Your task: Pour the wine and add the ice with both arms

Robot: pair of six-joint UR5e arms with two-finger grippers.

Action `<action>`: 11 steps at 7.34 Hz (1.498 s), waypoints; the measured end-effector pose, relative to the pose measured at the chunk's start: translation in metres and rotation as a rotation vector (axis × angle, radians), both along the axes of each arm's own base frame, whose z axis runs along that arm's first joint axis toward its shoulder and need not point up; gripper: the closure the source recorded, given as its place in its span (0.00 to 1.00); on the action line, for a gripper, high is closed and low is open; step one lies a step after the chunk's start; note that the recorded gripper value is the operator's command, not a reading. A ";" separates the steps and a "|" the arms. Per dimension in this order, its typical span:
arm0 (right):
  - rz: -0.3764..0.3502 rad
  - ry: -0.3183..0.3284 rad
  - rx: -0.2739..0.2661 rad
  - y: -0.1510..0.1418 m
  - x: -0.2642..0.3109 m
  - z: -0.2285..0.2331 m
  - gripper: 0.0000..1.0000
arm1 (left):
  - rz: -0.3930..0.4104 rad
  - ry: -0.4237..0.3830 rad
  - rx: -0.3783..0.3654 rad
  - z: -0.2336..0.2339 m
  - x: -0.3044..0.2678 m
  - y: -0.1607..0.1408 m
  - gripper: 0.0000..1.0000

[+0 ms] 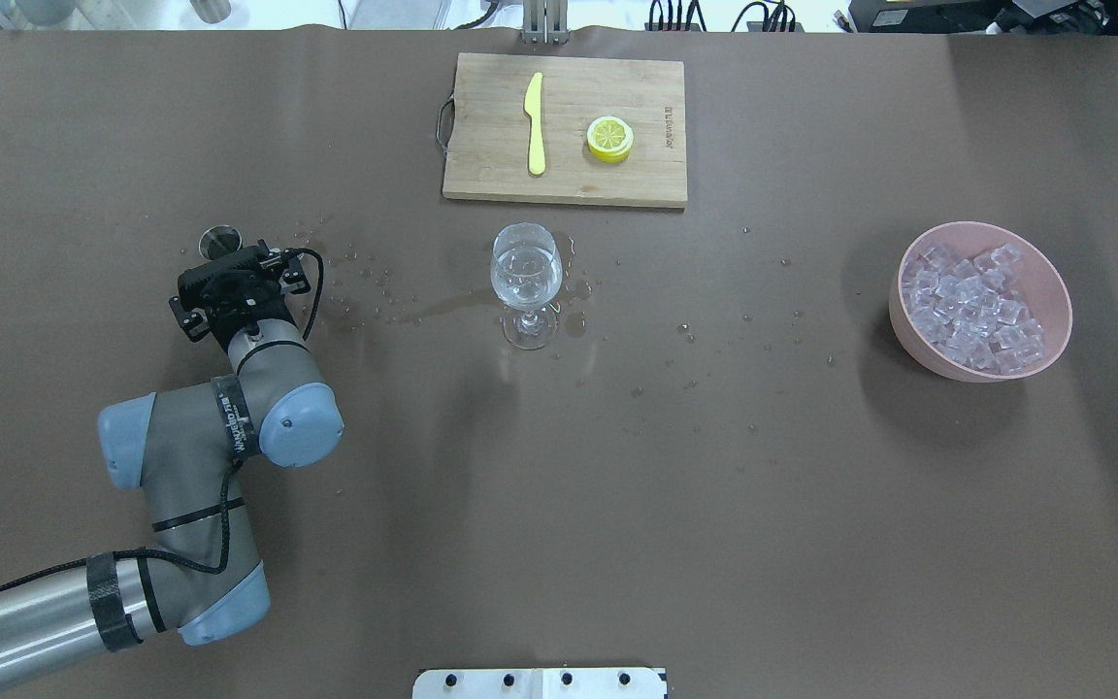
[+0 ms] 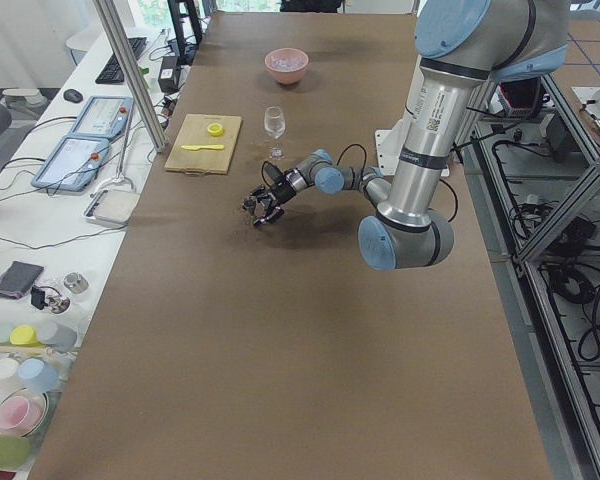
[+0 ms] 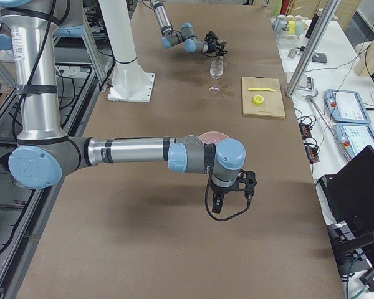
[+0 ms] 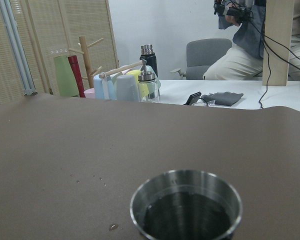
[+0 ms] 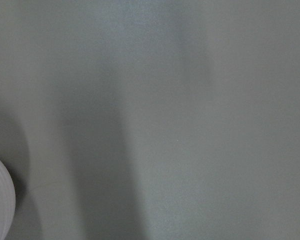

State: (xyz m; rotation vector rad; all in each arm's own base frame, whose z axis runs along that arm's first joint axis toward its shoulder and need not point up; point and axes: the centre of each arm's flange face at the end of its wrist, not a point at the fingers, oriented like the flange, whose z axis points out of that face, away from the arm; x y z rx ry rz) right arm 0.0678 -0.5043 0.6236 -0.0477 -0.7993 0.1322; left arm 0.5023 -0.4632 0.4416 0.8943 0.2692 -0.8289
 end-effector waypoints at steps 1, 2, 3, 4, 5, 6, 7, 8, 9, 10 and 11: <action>-0.001 0.000 0.001 0.000 0.000 0.000 0.00 | -0.001 0.003 0.001 0.000 0.000 -0.001 0.94; -0.001 -0.001 0.001 0.000 0.000 0.000 0.00 | -0.002 0.014 0.006 -0.002 0.001 -0.001 1.00; -0.001 -0.001 -0.001 0.000 -0.001 0.000 0.00 | -0.004 0.031 0.013 -0.003 0.001 -0.002 1.00; -0.001 -0.002 -0.002 0.001 -0.001 0.001 0.00 | -0.005 0.053 0.022 -0.004 0.001 -0.003 1.00; -0.001 -0.003 -0.003 0.001 -0.001 0.002 0.00 | -0.004 0.074 0.032 -0.004 0.002 -0.005 1.00; -0.001 -0.003 -0.003 0.002 -0.001 0.002 0.00 | 0.012 0.085 0.045 -0.012 -0.001 -0.007 1.00; -0.001 -0.004 -0.004 0.002 -0.001 0.002 0.00 | 0.042 0.095 0.068 -0.033 -0.010 -0.008 1.00; 0.000 -0.005 -0.004 0.002 -0.001 0.001 0.00 | 0.066 0.112 0.096 -0.062 -0.025 -0.008 1.00; 0.000 -0.005 -0.003 0.002 -0.001 0.001 0.00 | 0.086 0.130 0.126 -0.091 -0.040 -0.007 1.00; 0.000 -0.005 -0.003 0.002 -0.001 0.001 0.00 | 0.112 0.144 0.158 -0.122 -0.055 -0.002 1.00; 0.000 -0.006 -0.003 0.002 -0.001 0.001 0.00 | 0.132 0.156 0.181 -0.144 -0.067 0.003 1.00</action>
